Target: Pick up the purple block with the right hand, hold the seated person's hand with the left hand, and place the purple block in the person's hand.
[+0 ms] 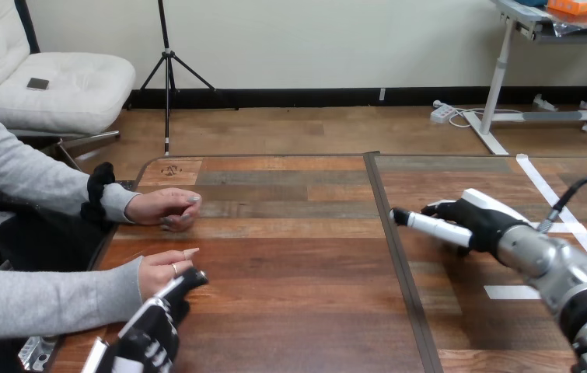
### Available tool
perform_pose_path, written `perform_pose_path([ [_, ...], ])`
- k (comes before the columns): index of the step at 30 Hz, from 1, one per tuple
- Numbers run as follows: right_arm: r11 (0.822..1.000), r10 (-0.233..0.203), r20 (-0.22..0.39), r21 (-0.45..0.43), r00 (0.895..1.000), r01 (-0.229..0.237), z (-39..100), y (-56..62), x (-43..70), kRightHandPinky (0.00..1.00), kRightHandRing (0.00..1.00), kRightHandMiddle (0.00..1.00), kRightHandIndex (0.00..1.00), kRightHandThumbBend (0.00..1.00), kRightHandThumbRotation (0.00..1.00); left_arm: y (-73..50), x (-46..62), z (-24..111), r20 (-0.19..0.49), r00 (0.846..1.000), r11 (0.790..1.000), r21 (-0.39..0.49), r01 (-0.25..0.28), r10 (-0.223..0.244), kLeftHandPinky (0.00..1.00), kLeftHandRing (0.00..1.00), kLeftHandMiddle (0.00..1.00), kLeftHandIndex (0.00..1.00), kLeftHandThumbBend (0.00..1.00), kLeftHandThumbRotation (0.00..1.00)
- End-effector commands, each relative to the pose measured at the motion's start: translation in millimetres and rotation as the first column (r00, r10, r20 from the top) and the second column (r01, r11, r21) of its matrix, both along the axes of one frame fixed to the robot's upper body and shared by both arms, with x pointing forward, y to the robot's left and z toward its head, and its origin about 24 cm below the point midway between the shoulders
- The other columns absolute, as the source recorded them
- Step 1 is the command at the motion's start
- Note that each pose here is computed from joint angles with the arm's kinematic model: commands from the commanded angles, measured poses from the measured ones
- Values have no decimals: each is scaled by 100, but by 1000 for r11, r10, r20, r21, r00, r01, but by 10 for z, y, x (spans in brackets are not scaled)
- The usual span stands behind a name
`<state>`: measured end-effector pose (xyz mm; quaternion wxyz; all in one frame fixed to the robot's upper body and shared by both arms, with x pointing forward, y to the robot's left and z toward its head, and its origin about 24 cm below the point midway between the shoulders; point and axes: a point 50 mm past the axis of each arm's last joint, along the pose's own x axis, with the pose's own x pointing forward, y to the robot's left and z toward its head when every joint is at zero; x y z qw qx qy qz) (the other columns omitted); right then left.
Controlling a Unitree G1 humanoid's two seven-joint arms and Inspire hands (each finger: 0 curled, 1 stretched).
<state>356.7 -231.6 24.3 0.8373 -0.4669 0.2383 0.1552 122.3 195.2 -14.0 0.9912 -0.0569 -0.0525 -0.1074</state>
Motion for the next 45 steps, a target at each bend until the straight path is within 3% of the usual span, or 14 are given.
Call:
perform_pose_path([
  [1,999,28,-129,47,991,-22,-33,10,-27,89,91,92,89,83,100,-23,208,104,97,995,1000,-28,-8,11,100,100,95,81,84,100],
  [7,993,81,-253,105,964,-56,49,36,2,96,95,94,91,85,100,-29,225,99,93,995,999,-51,-19,24,100,100,95,80,82,100],
  [10,989,113,-334,132,936,-72,117,78,31,99,95,94,90,86,100,-30,231,100,78,996,996,-85,-27,34,100,99,94,80,82,100],
  [12,971,235,-433,150,870,-187,302,191,96,100,96,93,90,85,100,-8,262,91,68,997,993,-114,-34,42,100,99,93,80,83,100],
  [13,961,275,-458,163,845,-225,388,236,123,99,92,89,85,89,95,-2,274,85,65,997,991,-126,-37,46,100,99,93,81,82,100],
  [14,954,298,-471,172,831,-244,440,262,139,99,91,88,83,90,93,1,282,82,64,997,990,-133,-39,48,100,98,94,81,82,100],
  [18,941,332,-456,223,826,-255,540,305,174,98,89,85,80,92,89,8,295,77,59,997,989,-141,-38,47,100,98,94,81,82,100],
  [21,933,345,-435,257,831,-253,620,333,207,98,89,86,81,92,90,12,303,81,54,998,989,-143,-34,42,100,98,94,81,82,100],
  [25,915,376,-354,286,856,-283,747,367,262,99,90,87,82,92,94,20,318,77,50,998,990,-140,-33,41,100,98,94,81,83,100],
  [33,910,383,-212,252,899,-328,936,375,349,100,95,90,86,92,99,27,341,67,50,998,988,-151,-40,48,100,96,93,80,83,100],
  [34,913,376,-164,232,912,-335,964,365,365,100,95,90,86,92,99,27,343,66,50,997,987,-152,-42,50,100,96,93,79,82,100],
  [36,917,366,-114,212,924,-337,991,354,381,99,94,90,86,92,100,27,347,65,50,997,987,-154,-43,52,100,96,93,79,82,100],
  [38,930,316,-32,205,948,-303,1023,325,410,96,92,88,85,92,100,32,349,60,49,998,987,-155,-42,51,100,96,93,79,82,100],
  [45,947,222,124,210,967,-244,1079,240,441,89,87,84,81,89,100,39,356,52,50,997,987,-153,-47,55,100,95,92,78,81,100],
])
